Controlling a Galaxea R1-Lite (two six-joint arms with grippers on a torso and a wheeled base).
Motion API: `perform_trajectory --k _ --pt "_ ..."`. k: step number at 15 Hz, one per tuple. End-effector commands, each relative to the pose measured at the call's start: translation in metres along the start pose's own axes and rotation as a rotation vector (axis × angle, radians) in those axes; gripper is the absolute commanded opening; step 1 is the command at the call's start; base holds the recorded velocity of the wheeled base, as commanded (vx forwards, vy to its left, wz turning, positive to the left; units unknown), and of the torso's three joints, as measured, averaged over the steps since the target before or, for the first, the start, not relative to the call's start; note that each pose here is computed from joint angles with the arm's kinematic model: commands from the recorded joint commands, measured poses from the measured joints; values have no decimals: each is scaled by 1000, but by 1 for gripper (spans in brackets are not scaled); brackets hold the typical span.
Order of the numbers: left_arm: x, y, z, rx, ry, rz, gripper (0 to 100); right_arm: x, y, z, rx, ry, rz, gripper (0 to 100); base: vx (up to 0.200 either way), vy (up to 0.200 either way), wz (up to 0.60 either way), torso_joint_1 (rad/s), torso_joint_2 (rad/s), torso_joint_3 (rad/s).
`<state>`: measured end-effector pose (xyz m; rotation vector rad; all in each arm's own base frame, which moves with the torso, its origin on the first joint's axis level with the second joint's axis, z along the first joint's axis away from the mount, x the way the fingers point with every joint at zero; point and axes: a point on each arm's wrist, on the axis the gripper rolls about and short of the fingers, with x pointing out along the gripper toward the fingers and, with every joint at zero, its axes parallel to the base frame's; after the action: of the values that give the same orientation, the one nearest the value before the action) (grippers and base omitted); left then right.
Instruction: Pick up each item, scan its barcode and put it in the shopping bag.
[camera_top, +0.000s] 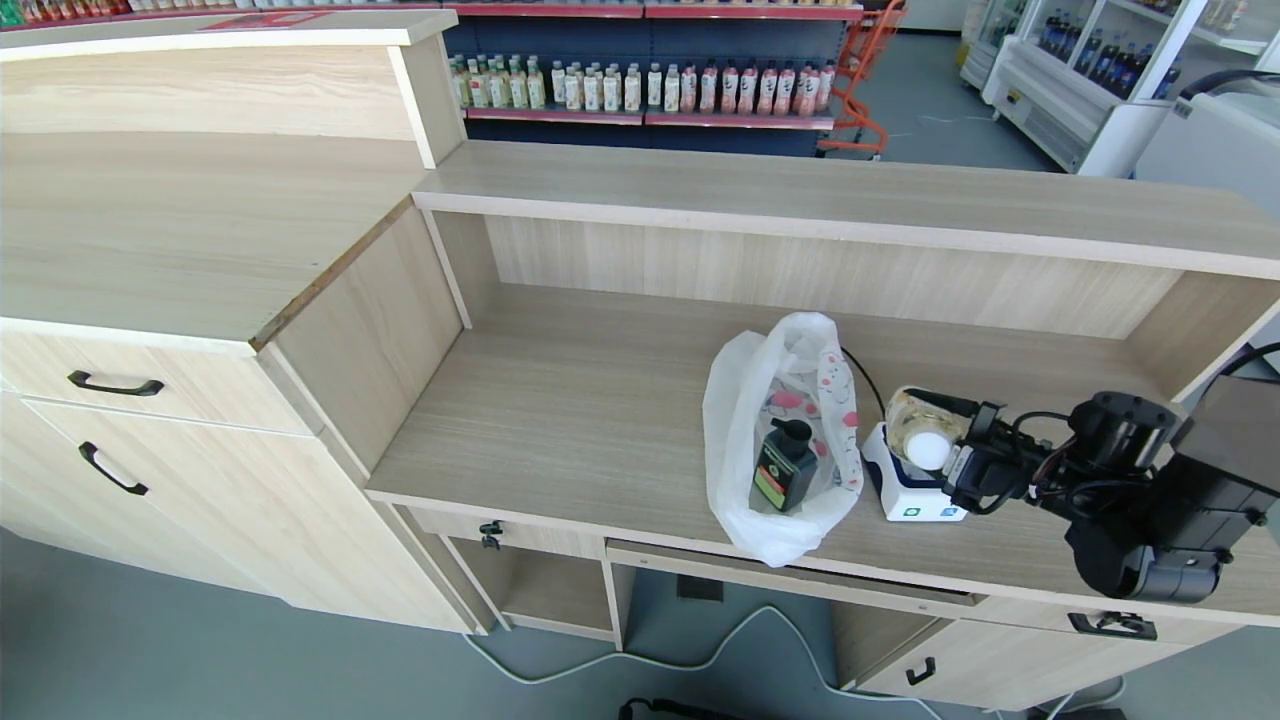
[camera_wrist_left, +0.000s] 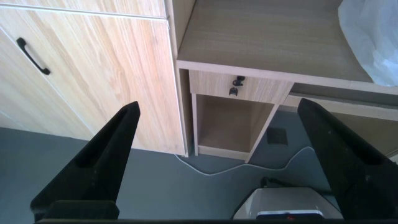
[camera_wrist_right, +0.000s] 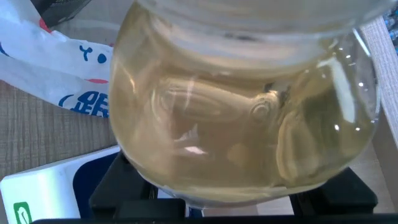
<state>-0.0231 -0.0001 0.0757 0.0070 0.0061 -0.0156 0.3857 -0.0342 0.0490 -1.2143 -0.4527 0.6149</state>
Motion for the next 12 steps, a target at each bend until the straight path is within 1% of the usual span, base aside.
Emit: perform_trajectory --k 1,5,7,9,11,12 --pt "0 0 0 -1 0 0 100 -8 1 2 12 14 10 0 0 0 0 0 0 0" --pt "0 0 0 1 0 0 100 -12 -1 5 7 17 4 0 0 0 0 0 0 0" --pt "0 0 0 -1 0 0 100 -12 -5 6 0 16 -6 0 0 0 0 0 0 0" --pt "0 0 0 1 0 0 100 -14 -14 9 1 14 -22 0 0 0 0 0 0 0" --pt "0 0 0 1 0 0 100 -19 -41 22 59 3 -73 0 0 0 0 0 0 0" --pt "0 0 0 -1 0 0 100 -26 -62 34 121 -4 -107 0 0 0 0 0 0 0"
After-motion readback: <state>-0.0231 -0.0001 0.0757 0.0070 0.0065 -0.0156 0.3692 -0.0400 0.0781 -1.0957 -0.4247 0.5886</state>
